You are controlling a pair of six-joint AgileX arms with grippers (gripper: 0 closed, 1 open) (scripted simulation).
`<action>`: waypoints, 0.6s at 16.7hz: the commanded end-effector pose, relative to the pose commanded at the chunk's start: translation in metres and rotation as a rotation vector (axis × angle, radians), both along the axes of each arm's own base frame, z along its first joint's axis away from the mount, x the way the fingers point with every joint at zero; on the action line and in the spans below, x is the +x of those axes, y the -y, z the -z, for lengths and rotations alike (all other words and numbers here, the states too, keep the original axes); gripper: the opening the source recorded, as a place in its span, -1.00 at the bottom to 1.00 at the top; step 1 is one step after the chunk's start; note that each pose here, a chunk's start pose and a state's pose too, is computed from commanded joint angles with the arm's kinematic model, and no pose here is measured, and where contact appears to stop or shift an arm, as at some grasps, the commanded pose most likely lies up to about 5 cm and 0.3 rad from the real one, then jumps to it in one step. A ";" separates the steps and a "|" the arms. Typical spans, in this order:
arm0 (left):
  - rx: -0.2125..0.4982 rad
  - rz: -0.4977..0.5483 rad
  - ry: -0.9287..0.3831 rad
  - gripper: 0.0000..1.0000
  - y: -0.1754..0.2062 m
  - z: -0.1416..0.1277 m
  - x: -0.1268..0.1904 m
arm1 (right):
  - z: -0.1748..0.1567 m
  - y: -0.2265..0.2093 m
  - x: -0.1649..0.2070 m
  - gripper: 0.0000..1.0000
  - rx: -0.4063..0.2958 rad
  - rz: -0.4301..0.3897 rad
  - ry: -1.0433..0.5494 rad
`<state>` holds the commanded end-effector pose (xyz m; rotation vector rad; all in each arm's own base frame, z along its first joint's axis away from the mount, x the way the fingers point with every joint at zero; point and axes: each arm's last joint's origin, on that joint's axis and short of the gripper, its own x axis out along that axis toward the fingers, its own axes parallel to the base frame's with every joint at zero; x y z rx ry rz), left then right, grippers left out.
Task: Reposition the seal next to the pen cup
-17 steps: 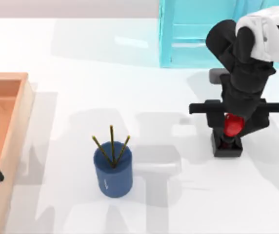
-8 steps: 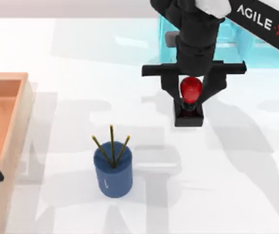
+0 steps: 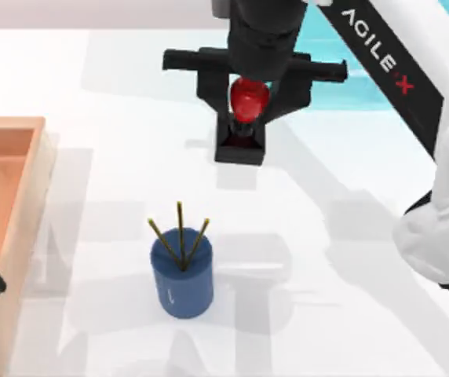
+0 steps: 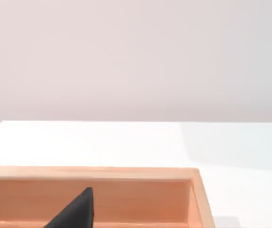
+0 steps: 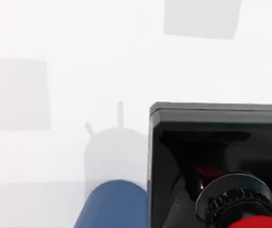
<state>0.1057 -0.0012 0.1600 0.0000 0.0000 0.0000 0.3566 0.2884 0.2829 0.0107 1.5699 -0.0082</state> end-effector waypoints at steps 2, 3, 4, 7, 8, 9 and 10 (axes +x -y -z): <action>0.000 0.000 0.000 1.00 0.000 0.000 0.000 | -0.005 -0.002 -0.006 -1.00 -0.001 0.001 0.000; 0.000 0.000 0.000 1.00 0.000 0.000 0.000 | -0.006 -0.002 -0.007 -1.00 0.000 0.001 0.001; 0.000 0.000 0.000 1.00 0.000 0.000 0.000 | -0.006 -0.002 -0.007 -1.00 0.000 0.001 0.001; 0.000 0.000 0.000 1.00 0.000 0.000 0.000 | -0.010 -0.017 0.003 -1.00 0.169 -0.011 0.178; 0.000 0.000 0.000 1.00 0.000 0.000 0.000 | -0.010 -0.017 0.003 -1.00 0.169 -0.011 0.178; 0.000 0.000 0.000 1.00 0.000 0.000 0.000 | -0.012 -0.017 0.002 -1.00 0.169 -0.012 0.180; 0.000 0.000 0.000 1.00 0.000 0.000 0.000 | -0.014 -0.018 0.001 -1.00 0.170 -0.012 0.182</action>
